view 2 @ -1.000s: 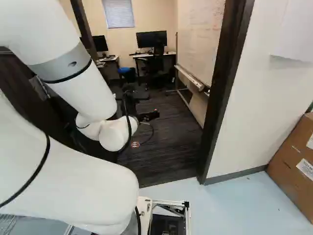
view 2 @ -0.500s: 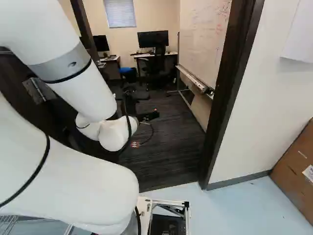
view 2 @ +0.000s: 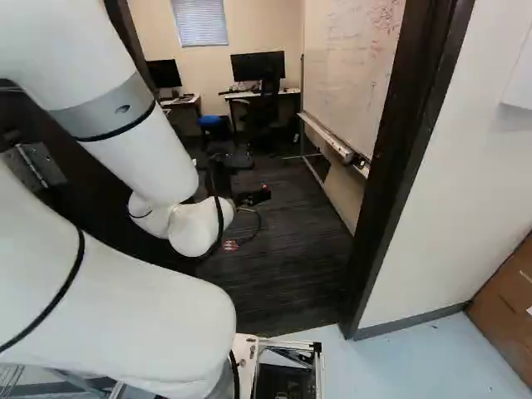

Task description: Open the door and move inside

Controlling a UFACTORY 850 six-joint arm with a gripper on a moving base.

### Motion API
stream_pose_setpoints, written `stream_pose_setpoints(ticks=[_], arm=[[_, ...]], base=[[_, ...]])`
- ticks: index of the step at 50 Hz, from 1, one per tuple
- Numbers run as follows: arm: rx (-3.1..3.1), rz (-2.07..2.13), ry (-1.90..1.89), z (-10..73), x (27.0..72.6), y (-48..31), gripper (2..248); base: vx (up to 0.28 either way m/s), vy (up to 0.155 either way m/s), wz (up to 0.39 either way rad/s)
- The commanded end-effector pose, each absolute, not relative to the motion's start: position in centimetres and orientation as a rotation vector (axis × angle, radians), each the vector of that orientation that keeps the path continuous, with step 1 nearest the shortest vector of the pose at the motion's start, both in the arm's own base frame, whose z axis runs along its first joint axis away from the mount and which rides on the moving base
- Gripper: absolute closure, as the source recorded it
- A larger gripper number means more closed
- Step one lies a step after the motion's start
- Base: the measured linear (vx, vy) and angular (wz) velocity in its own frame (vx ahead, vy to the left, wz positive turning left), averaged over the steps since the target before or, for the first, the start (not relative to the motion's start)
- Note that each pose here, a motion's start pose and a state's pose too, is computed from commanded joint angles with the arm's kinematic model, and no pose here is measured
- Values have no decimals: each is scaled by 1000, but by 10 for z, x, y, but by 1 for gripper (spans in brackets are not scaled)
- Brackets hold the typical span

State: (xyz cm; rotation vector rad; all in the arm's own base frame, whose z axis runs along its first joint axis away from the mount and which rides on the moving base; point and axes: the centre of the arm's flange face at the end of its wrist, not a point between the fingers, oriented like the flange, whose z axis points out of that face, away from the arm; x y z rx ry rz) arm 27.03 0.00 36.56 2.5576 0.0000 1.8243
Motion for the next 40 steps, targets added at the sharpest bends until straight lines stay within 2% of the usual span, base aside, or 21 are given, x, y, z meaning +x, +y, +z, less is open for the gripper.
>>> stream_pose_setpoints(ticks=[28,40], arm=[[2558,1824,0,366,270,0,3],[2558,1824,0,366,270,0,3]], base=[[208,-40,-5],[202,-4,178]])
